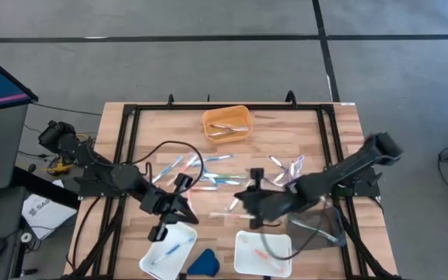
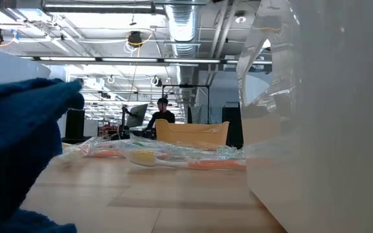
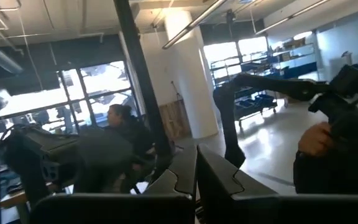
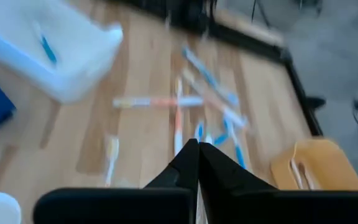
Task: Pick & Place Toothbrushes
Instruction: Put the blue toothbrush into the left white bin
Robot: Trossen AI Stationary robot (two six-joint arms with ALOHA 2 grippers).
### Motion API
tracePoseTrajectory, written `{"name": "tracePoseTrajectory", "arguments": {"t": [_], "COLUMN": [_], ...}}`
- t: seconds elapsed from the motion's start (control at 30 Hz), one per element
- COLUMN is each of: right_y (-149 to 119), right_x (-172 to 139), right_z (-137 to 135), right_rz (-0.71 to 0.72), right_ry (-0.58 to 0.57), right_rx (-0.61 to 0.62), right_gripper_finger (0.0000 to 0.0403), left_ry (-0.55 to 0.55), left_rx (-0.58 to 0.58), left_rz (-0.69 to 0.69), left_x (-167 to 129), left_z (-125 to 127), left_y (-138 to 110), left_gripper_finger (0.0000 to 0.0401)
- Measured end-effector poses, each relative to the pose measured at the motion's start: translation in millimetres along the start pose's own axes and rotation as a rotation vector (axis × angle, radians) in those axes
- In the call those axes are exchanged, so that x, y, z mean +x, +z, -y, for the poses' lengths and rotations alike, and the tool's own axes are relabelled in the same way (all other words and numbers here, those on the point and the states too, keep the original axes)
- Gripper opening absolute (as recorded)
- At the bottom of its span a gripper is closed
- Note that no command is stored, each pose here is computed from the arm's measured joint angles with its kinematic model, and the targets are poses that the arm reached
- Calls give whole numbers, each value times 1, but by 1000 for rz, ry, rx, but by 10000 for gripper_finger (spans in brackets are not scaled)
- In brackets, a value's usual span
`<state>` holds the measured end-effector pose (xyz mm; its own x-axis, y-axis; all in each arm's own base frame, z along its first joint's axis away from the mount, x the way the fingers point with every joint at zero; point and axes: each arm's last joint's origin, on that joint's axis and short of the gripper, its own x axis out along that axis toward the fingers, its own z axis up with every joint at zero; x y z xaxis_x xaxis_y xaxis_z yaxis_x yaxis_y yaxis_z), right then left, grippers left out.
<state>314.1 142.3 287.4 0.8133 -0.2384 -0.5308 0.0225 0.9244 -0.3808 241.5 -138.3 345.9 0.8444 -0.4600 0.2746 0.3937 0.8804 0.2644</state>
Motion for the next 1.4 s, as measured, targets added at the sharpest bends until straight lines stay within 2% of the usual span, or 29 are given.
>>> {"name": "tracePoseTrajectory", "arguments": {"t": [0.3,0.57,0.7,0.87,0.97,1.2,1.4], "right_y": [-47,-61,-59,-59,-60,-61,-61], "right_x": [-44,-77,-86,-84,-82,-78,-78], "right_z": [45,59,54,48,47,52,52], "right_rz": [268,466,492,483,477,466,465], "right_ry": [85,218,252,269,261,232,231], "right_rx": [172,278,273,251,234,221,221], "right_gripper_finger": [4,2,2,2,2,1,1], "left_ry": [61,186,304,470,494,494,570], "left_rx": [23,36,48,38,-19,-82,-154], "left_rz": [-19,-62,-133,-343,-448,-566,-729], "left_x": [0,-1,-2,-2,-3,-11,-26], "left_z": [-6,-15,-24,-41,-49,-62,-78], "left_y": [-2,-5,-11,-13,-18,-30,-48], "left_gripper_finger": [5,5,5,5,5,5,5]}}
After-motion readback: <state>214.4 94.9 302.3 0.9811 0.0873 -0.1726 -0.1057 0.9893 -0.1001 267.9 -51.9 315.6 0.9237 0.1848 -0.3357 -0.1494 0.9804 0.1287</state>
